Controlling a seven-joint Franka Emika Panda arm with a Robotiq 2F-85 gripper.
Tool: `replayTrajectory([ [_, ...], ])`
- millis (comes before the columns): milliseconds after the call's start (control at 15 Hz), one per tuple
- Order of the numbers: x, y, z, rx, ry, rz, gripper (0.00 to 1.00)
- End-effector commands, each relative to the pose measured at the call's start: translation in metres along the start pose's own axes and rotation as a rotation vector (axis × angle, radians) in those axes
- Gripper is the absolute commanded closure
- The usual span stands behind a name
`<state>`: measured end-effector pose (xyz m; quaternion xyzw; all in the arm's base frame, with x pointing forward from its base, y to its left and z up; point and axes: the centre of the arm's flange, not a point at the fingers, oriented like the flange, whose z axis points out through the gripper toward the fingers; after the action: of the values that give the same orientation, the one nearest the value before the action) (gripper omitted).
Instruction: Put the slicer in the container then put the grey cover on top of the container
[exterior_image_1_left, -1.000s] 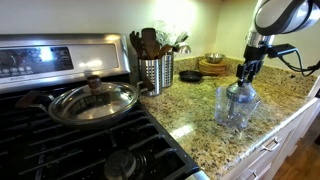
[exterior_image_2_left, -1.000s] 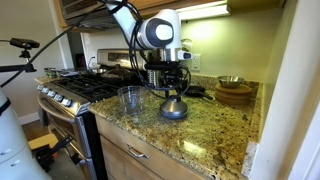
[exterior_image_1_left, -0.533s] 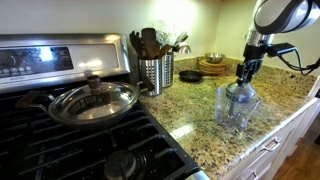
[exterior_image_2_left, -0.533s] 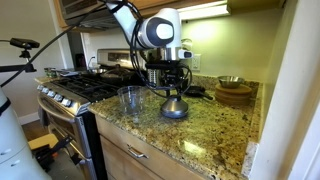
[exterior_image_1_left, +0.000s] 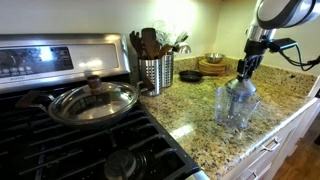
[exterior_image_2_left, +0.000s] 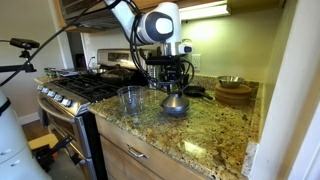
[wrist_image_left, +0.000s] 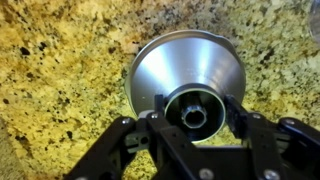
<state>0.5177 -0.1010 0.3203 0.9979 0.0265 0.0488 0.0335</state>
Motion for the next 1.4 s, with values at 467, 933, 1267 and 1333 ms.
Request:
replayTrajectory([
  [467, -0.031, -0.021, -0.093, -0.079, 0.011, -0.150, 0.65],
  [933, -0.048, -0.071, -0.135, -0.098, 0.016, -0.302, 0.65],
  [1267, -0.058, -0.109, -0.144, -0.083, 0.015, -0.418, 0.65],
  [1333, -0.060, -0.116, -0.144, -0.078, 0.011, -0.444, 0.65],
])
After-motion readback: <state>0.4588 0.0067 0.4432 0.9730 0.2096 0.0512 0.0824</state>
